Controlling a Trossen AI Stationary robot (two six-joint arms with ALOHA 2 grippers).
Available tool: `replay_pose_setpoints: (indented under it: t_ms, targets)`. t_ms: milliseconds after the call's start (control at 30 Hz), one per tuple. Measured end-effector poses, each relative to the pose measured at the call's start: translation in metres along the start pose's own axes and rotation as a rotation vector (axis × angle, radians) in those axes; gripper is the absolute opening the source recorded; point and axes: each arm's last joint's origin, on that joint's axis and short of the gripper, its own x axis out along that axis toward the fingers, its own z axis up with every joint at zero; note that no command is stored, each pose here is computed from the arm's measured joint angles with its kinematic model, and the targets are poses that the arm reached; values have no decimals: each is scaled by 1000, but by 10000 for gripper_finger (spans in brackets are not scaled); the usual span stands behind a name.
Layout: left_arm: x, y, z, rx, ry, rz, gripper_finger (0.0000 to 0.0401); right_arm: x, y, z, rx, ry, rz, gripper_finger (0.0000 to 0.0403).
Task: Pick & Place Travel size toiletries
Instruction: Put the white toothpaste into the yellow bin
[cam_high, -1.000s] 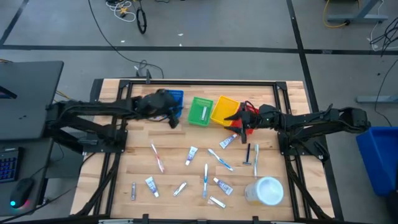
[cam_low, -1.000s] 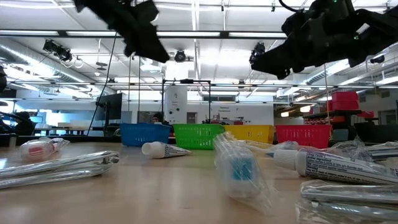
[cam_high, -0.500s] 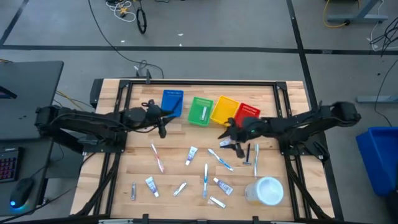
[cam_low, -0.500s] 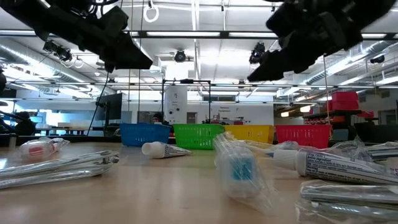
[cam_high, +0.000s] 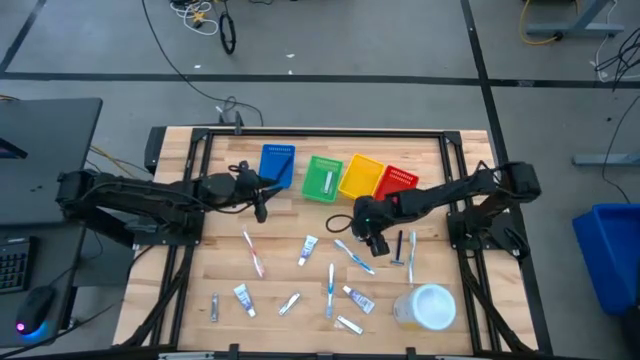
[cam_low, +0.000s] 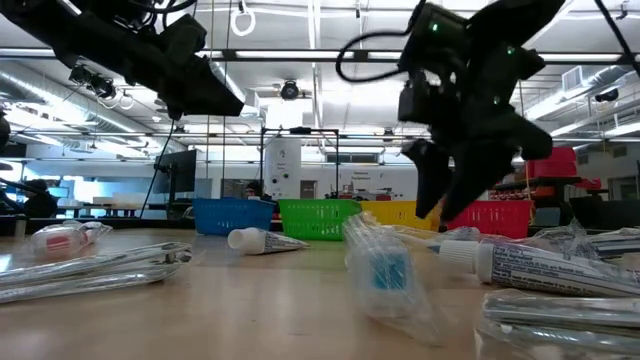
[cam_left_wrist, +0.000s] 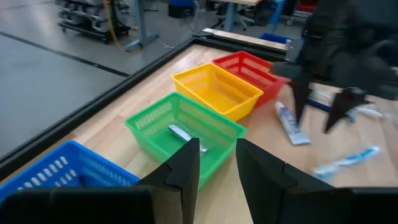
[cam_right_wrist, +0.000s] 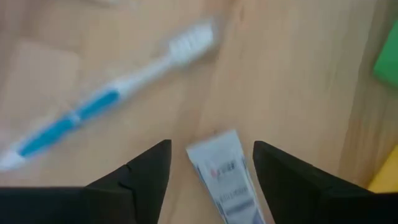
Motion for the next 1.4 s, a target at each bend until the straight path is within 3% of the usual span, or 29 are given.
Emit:
replay_pose_setpoints:
  t_ms: [200, 467, 967, 1133, 1267, 1400]
  targets:
    - [0, -1, 0, 5, 4, -27, 112, 11, -2, -11, -22, 118, 0, 274]
    - [0, -1, 0, 63, 1, -20, 112, 13, -3, -13, -88, 129, -9, 285]
    - [0, -1, 0, 76, 0, -17, 112, 16, -4, -22, -11, 143, 18, 159]
    - [0, -1, 0, 76, -1, -17, 112, 16, -4, -21, 65, 136, -2, 117]
    - [0, -1, 0, 76, 0, -17, 112, 17, -4, -17, 157, 84, 31, 106]
    - [0, -1, 0, 76, -1, -15, 112, 17, -5, -2, 234, -71, 58, 105]
